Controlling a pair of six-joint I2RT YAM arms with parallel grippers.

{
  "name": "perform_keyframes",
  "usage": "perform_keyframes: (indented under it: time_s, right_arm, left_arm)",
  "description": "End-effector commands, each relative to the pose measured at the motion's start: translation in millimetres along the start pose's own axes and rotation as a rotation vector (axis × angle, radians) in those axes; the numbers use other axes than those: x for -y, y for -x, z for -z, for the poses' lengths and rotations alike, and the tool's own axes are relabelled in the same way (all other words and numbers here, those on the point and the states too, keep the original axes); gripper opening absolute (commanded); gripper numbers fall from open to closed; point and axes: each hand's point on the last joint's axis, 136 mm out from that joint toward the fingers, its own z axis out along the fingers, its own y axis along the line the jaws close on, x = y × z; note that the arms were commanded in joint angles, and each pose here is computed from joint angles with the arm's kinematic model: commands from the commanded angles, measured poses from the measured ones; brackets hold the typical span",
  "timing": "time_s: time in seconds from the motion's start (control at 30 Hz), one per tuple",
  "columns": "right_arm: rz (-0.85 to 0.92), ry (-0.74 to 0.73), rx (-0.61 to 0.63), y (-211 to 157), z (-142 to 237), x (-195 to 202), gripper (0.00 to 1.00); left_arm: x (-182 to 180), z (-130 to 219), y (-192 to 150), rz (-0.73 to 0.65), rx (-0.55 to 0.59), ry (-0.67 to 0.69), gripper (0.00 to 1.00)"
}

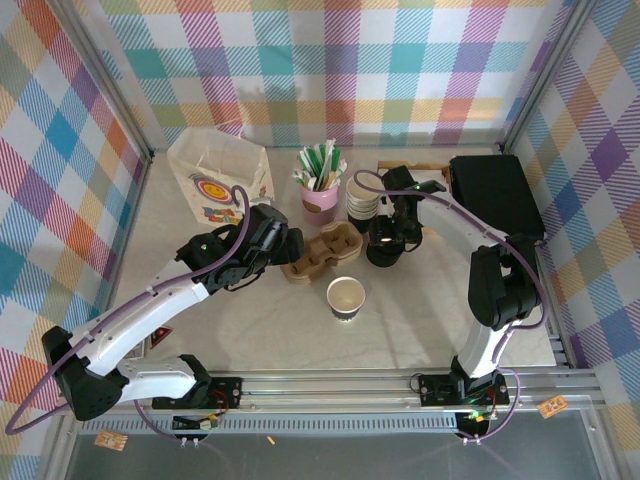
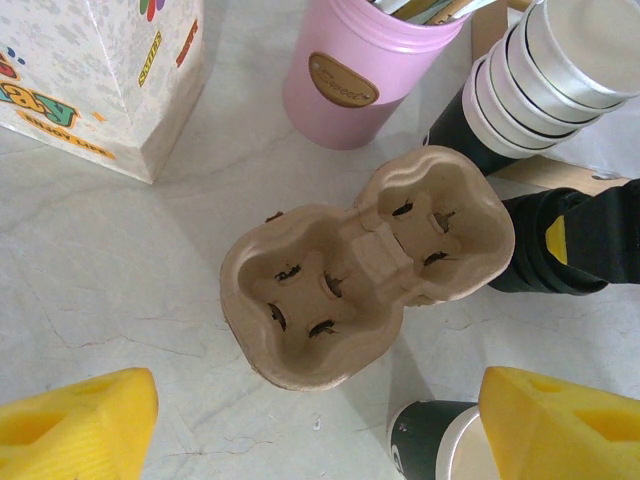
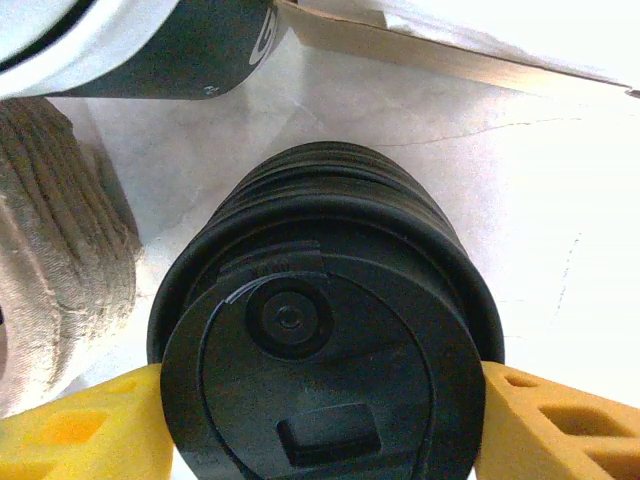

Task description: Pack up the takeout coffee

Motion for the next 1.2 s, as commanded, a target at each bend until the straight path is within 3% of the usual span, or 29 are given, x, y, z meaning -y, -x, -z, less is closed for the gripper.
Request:
perform_keyframes:
  time_s: [0.0,0.43,0.73,0.9,1.17]
  right_arm:
    - [-0.028,0.042,-0.015,2.1,6.5,-3.3,0.68]
    - [-0.156,0.123,-0.047,6.4,12.2,6.5,0.68]
    - [-0.172,0.139,-0.059,8.1,15.6,2.9,0.68]
    - [-0.171,0.13,-0.066,4.5,22.2,4.5,0.68]
    - [-0.177,0.131,-0.054,2.3,26.2,5.8,0.67]
  left_arm:
    - [-6.8,5.5,0.5,0.017,0.008,0.002,0.83]
    - [-2.5,-1.1,-2.7,-0.017,-0.001,-0.012,0.8]
    - [57.8,-54.2,-17.0,-0.071,-0.008,-0.256,0.74]
    - [67.8,-71.2,-17.1,-0.065,-0.024,-0.248,0.73]
    - [61.3,-66.9,-15.7,-0.1,-0.005,-0.227,0.73]
